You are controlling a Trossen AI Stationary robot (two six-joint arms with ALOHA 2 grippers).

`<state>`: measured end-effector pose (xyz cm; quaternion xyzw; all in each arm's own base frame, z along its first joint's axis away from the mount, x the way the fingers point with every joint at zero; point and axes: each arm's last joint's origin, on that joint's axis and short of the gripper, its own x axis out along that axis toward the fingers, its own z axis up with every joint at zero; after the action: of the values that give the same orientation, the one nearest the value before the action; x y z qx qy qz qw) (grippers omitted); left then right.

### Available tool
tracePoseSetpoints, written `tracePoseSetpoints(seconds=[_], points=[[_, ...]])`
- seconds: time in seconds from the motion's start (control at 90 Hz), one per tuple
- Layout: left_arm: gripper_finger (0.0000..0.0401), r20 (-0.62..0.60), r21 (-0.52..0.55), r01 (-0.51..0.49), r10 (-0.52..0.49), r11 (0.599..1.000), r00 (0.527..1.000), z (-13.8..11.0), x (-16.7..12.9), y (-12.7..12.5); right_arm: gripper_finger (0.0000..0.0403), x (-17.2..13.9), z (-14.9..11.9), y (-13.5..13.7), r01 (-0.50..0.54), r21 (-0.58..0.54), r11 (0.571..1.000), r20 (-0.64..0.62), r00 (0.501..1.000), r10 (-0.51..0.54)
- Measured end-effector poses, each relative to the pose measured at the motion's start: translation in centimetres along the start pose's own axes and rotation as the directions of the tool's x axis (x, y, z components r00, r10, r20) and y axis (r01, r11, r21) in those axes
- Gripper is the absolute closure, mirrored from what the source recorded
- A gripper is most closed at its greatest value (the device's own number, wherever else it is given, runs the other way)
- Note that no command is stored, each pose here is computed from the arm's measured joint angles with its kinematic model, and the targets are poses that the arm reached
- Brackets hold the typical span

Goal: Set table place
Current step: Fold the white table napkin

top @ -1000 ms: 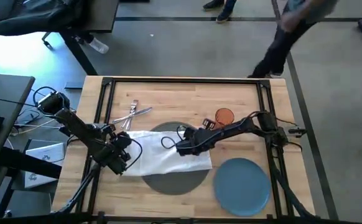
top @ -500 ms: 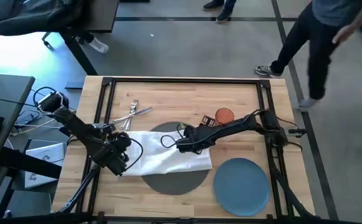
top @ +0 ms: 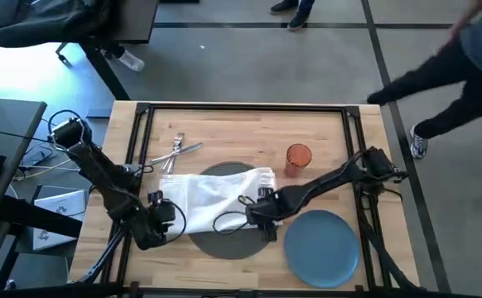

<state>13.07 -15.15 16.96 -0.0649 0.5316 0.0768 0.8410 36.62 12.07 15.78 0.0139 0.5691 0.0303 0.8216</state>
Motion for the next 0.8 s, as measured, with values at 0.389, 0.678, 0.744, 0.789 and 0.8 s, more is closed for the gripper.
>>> tracePoseSetpoints(seconds=[0.389, 0.678, 0.744, 0.789, 0.8], points=[[0.0274, -0.084, -0.110, 0.076, -0.085, 0.991, 0.993, -4.1, 2.4, 0.9, 0.0215, 1.5, -3.5, 0.7, 0.066, 0.027, 0.997, -0.091, 0.994, -0.064], [0.0274, -0.090, -0.100, 0.040, -0.049, 0.994, 0.995, -4.2, 0.7, 0.5, 0.0220, 0.4, -2.6, 1.3, 0.061, 0.041, 0.997, -0.112, 0.992, -0.056], [0.0274, -0.038, -0.107, 0.088, -0.092, 0.990, 0.995, -3.0, -0.7, -0.5, 0.0220, -0.9, -1.4, 1.6, 0.043, 0.031, 0.999, -0.071, 0.997, -0.041], [0.0274, 0.012, -0.093, 0.106, -0.106, 0.990, 0.994, -2.4, -1.4, -0.9, 0.0220, -1.8, -0.6, 1.7, 0.029, 0.021, 0.999, -0.035, 0.999, -0.028], [0.0274, 0.025, -0.087, 0.108, -0.107, 0.990, 0.994, -2.2, -1.5, -1.0, 0.0220, -2.0, -0.5, 1.8, 0.027, 0.017, 0.999, -0.029, 0.999, -0.026]])
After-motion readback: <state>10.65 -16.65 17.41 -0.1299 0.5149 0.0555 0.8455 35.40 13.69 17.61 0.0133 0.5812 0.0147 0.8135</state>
